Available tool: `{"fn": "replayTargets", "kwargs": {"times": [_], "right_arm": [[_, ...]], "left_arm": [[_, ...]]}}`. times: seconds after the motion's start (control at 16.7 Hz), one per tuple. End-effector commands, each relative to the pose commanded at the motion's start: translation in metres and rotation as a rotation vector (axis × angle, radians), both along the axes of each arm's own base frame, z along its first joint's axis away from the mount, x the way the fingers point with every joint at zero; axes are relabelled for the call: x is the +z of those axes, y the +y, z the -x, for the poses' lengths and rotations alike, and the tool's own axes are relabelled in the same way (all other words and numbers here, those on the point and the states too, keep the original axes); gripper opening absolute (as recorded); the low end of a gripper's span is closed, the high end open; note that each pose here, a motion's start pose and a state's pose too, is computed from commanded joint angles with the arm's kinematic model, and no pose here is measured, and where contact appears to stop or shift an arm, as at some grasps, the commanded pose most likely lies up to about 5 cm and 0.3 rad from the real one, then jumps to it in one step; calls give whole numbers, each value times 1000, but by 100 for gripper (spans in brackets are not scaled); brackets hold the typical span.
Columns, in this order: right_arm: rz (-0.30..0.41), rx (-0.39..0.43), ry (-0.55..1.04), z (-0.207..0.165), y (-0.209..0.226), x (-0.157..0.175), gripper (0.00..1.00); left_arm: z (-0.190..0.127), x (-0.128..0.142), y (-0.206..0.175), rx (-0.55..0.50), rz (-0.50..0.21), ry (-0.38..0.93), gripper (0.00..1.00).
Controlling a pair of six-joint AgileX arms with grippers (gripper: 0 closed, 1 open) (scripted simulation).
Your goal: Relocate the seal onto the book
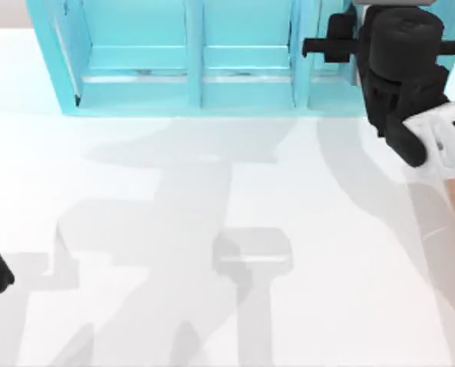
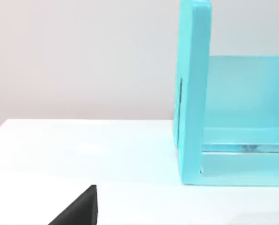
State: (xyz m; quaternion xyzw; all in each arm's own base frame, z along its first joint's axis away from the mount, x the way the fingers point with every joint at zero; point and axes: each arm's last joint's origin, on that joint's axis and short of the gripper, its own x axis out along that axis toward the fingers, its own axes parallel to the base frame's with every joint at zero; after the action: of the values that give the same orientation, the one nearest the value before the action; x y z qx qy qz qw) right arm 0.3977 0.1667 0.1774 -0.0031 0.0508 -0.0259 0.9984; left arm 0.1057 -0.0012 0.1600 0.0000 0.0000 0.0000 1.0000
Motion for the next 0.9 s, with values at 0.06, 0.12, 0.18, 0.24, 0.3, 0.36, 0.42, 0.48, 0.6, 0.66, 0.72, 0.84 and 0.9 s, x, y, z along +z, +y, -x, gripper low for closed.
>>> {"fn": "replayTargets", "kwargs": {"times": [0.06,0.12,0.18,0.24,0.3,0.36,0.42,0.48,0.6,0.66,0.72,0.84,0.9], "right_arm": [[0,-1,-2,14,1,18,0],[-2,-1,-6,30,1,35,0],[-4,-1,-9,47,0,51,0],[-8,0,-12,63,-1,65,0],[-11,2,-15,80,-2,76,0],[-14,4,-16,96,-4,86,0],[-16,7,-16,110,-7,93,0],[-16,9,-12,122,-9,98,0],[-15,12,-4,139,-12,102,0],[-14,13,-1,144,-13,103,0],[-14,14,0,146,-14,104,0],[-14,14,0,146,-14,104,0],[-14,14,0,146,-14,104,0]], "left_arm": [[0,0,0,0,0,0,100],[0,0,0,0,0,0,100],[0,0,0,0,0,0,100],[0,0,0,0,0,0,100],[0,0,0,0,0,0,100],[0,0,0,0,0,0,100],[0,0,0,0,0,0,100],[0,0,0,0,0,0,100],[0,0,0,0,0,0,100],[0,0,0,0,0,0,100],[0,0,0,0,0,0,100],[0,0,0,0,0,0,100],[0,0,0,0,0,0,100]]}}
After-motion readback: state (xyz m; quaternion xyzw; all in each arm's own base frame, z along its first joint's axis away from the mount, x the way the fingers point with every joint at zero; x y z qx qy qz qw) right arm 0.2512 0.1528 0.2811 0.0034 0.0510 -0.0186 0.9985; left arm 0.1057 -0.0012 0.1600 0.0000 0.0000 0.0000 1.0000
